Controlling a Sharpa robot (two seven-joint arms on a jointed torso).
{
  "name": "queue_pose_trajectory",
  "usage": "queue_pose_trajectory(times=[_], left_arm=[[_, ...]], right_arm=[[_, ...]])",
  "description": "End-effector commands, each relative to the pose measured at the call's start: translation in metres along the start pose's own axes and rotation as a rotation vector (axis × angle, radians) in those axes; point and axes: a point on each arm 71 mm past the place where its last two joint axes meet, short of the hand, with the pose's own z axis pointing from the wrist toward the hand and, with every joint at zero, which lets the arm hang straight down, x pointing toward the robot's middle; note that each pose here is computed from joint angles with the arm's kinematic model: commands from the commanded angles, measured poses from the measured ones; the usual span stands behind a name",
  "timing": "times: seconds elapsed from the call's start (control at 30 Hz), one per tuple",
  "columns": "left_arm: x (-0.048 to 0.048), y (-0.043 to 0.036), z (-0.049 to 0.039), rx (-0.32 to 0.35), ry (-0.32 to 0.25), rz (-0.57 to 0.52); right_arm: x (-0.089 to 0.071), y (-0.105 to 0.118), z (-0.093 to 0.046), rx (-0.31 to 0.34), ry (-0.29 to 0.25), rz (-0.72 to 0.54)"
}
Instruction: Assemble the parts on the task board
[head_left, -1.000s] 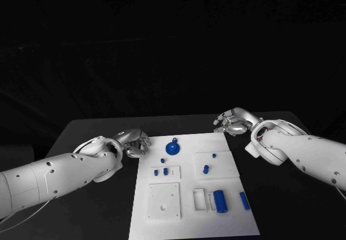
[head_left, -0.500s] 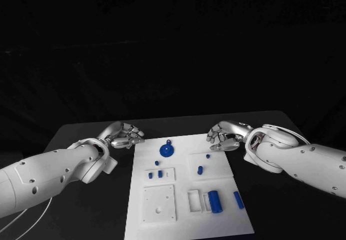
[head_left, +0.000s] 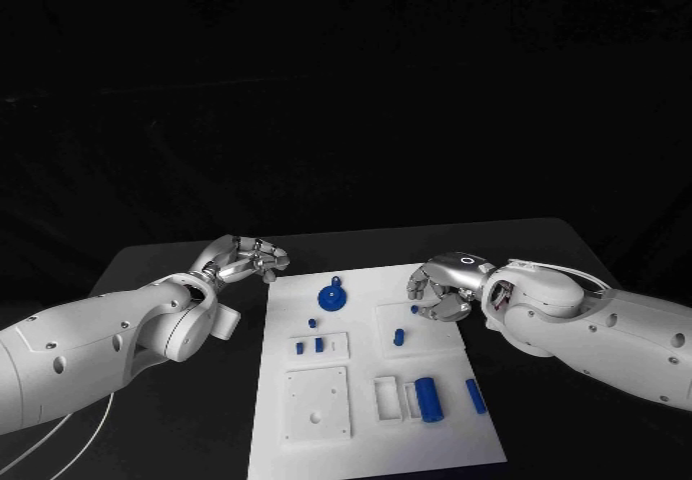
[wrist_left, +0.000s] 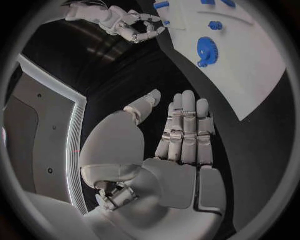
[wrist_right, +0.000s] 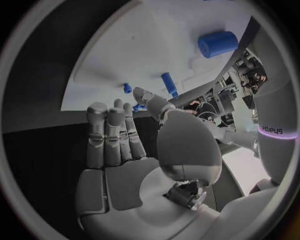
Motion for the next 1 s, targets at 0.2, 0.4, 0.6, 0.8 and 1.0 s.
queue_pose_trajectory(times=[0.2,0.4,0.6,0.8,1.0], left_arm=[[0.0015,-0.0023,0.0004,0.009,0.001,-0.059],[0.0014,-0.0019,0.0000,0.005,0.003,-0.060],[0.0012,-0.0015,-0.0002,0.000,0.005,-0.061],[0.0017,-0.0015,-0.0005,-0.003,0.012,-0.065],[0.0012,-0.0013,-0.0009,-0.005,0.009,-0.064]], right_arm=[[0.008,0.007,0.003,0.002,0.034,-0.089],[0.013,0.006,0.005,0.015,0.036,-0.113],[0.016,0.008,0.007,0.016,0.045,-0.128],[0.020,0.008,0.007,0.020,0.065,-0.159],[0.021,0.010,0.008,0.020,0.066,-0.174]])
